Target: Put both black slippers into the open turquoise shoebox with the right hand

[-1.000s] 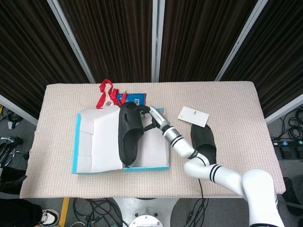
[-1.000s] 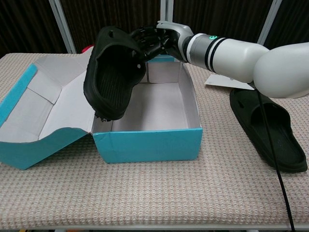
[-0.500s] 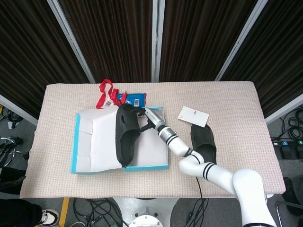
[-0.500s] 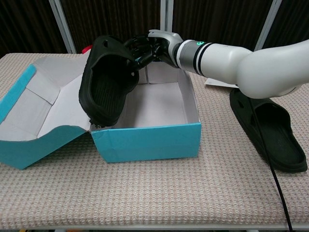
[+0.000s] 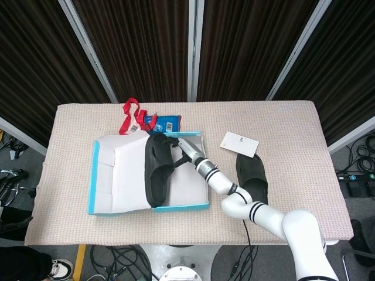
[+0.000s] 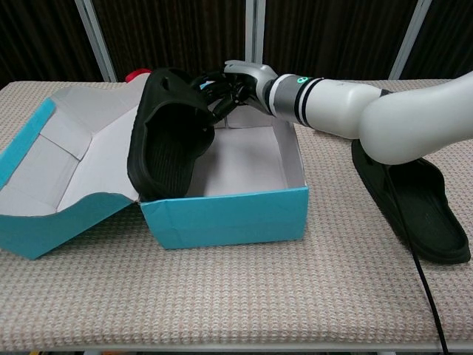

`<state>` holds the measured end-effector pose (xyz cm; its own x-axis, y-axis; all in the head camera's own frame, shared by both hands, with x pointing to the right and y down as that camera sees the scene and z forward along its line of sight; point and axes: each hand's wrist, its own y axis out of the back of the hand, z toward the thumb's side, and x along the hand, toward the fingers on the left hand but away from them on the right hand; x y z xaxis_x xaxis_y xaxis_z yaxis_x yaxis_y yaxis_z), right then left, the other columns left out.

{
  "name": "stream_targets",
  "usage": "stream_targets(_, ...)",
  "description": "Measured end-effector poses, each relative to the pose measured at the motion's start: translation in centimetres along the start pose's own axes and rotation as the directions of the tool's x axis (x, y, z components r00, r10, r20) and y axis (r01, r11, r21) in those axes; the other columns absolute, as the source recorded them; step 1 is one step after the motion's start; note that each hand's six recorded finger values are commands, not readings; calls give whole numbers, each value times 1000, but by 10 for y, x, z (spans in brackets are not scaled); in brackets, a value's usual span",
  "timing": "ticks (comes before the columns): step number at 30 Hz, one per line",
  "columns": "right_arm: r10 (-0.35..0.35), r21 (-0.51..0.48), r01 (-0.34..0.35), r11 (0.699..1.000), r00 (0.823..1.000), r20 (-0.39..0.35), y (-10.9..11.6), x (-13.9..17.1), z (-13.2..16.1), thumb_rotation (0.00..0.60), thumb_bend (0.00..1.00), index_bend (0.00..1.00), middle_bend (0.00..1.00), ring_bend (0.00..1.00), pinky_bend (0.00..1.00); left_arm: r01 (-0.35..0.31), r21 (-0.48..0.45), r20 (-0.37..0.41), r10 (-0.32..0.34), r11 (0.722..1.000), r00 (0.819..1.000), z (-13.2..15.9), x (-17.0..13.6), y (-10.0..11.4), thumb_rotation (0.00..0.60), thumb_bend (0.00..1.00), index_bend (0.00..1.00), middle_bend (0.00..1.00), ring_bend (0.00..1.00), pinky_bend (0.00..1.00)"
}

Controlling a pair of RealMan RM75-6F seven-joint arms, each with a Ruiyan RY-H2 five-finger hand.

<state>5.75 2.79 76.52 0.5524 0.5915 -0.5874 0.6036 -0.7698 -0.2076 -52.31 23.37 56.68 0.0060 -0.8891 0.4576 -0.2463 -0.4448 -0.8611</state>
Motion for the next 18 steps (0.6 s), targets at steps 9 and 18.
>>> stream_targets(9,17,52,-18,998,999,30,-5,-1,-10,600,111,442,423,171,228,-2,-10,-1,2,1000,1000,0,1,1,600,50,118,99,30,63)
stream_targets(18,55,60,-59,996,996,72,-8,0,-16,600,16,152,241,16,163,2,-16,-3,-2,1000,1000,-2,0,0,600,50,119,99,30,63)
